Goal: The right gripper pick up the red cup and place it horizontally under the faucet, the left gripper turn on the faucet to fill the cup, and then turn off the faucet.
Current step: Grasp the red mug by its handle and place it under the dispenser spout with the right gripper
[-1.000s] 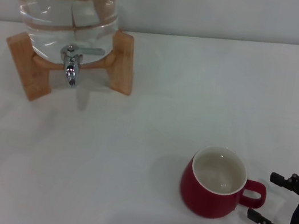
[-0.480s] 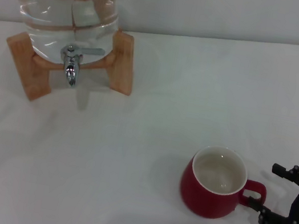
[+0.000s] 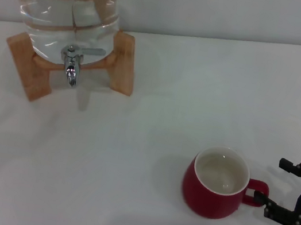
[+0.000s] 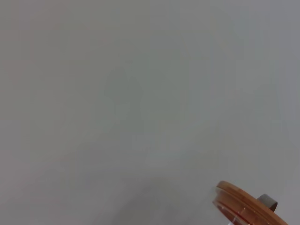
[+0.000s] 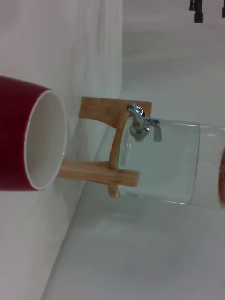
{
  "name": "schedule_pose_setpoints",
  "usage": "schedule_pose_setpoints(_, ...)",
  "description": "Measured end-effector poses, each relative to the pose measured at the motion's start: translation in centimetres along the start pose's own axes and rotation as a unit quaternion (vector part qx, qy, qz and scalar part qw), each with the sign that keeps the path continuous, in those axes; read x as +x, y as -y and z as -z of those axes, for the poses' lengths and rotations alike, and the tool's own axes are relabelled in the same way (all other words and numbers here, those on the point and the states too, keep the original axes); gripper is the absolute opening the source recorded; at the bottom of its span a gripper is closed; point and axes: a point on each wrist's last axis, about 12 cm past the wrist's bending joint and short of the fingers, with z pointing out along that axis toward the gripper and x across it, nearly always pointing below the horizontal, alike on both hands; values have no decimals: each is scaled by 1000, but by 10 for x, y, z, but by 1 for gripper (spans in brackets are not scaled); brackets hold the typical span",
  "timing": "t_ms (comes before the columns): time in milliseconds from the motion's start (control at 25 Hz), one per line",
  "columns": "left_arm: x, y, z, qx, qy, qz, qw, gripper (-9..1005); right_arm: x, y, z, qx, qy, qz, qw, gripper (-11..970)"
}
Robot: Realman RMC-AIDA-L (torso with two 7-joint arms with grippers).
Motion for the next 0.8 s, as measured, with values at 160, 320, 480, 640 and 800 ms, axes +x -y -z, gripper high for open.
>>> schedule_pose_setpoints(160, 0, 0, 0, 1, 0, 0, 1000, 875, 0, 2, -1, 9, 1, -1, 1000, 838)
schedule_pose_setpoints(320, 0, 0, 0, 1, 0, 0, 1000, 875, -2, 4, -3, 12, 5, -1, 1000, 835)
schedule_pose_setpoints(480, 0, 0, 0, 1, 0, 0, 1000, 875, -3, 5, -8, 8, 7, 1, 1000, 831)
schedule_pose_setpoints(640, 1, 0, 0, 0, 1, 0, 1000, 875, -5, 5, -17, 0, 7, 2, 1000, 828)
schedule_pose_setpoints(800, 1, 0, 1, 0, 1, 0, 1000, 875, -5, 4, -28, -7, 3, 4, 1000, 824)
